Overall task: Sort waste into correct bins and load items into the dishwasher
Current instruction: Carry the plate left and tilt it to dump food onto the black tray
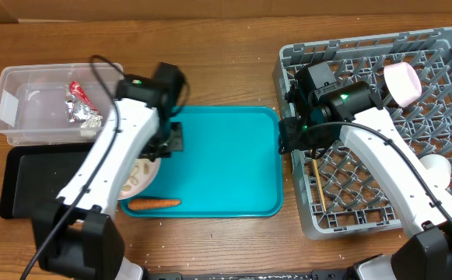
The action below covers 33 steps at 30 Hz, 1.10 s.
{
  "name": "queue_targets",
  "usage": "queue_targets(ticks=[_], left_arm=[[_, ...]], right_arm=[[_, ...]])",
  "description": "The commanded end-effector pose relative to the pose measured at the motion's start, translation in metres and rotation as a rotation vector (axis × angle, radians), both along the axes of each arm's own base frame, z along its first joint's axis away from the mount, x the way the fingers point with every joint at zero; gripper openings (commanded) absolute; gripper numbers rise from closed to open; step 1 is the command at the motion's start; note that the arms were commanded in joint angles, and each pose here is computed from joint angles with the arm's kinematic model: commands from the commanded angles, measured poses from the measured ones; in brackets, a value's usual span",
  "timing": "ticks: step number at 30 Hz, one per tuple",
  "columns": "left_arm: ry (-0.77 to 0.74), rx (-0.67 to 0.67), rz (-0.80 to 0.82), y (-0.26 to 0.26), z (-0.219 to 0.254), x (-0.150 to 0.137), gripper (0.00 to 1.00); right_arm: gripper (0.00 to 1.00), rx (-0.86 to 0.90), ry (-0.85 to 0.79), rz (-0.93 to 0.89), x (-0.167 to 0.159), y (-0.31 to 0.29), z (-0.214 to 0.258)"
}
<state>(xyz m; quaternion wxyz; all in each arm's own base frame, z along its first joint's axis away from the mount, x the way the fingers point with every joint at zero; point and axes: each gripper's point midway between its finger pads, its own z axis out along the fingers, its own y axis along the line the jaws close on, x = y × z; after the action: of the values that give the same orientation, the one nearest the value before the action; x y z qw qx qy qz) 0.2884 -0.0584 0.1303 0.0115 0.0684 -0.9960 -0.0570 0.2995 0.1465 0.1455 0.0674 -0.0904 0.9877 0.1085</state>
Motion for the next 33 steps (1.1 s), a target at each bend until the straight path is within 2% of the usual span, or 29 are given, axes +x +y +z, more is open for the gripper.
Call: queue_targets(ticks=[1,11,16,23,33], left_arm=[[-0.030,-0.070,-0.005,0.014,0.013,0.007,0.04],[-0.045,-0.239,0.037,0.055,0.014,0.015,0.04],[-0.084,-0.366,0.056,0.071,0.018,0.018,0.04],[-0.201,-0.579,0.118,0.090,0.033,0.026,0.04],[-0.380,-0.804,0.226,0.120,0.061,0.030,0.04]], right_arm=[[0.57,-0.005,-0.002,-0.004,0.000,-0.002,0.000],[0.57,-0.007,0.002,-0.004,-0.001,-0.003,0.000],[0.57,-0.007,0.002,-0.004,-0.001,-0.003,0.000],[0.57,-0.007,0.003,-0.004,-0.001,-0.003,0.000],[0.57,-0.007,0.004,-0.004,-0.002,-0.003,0.000]])
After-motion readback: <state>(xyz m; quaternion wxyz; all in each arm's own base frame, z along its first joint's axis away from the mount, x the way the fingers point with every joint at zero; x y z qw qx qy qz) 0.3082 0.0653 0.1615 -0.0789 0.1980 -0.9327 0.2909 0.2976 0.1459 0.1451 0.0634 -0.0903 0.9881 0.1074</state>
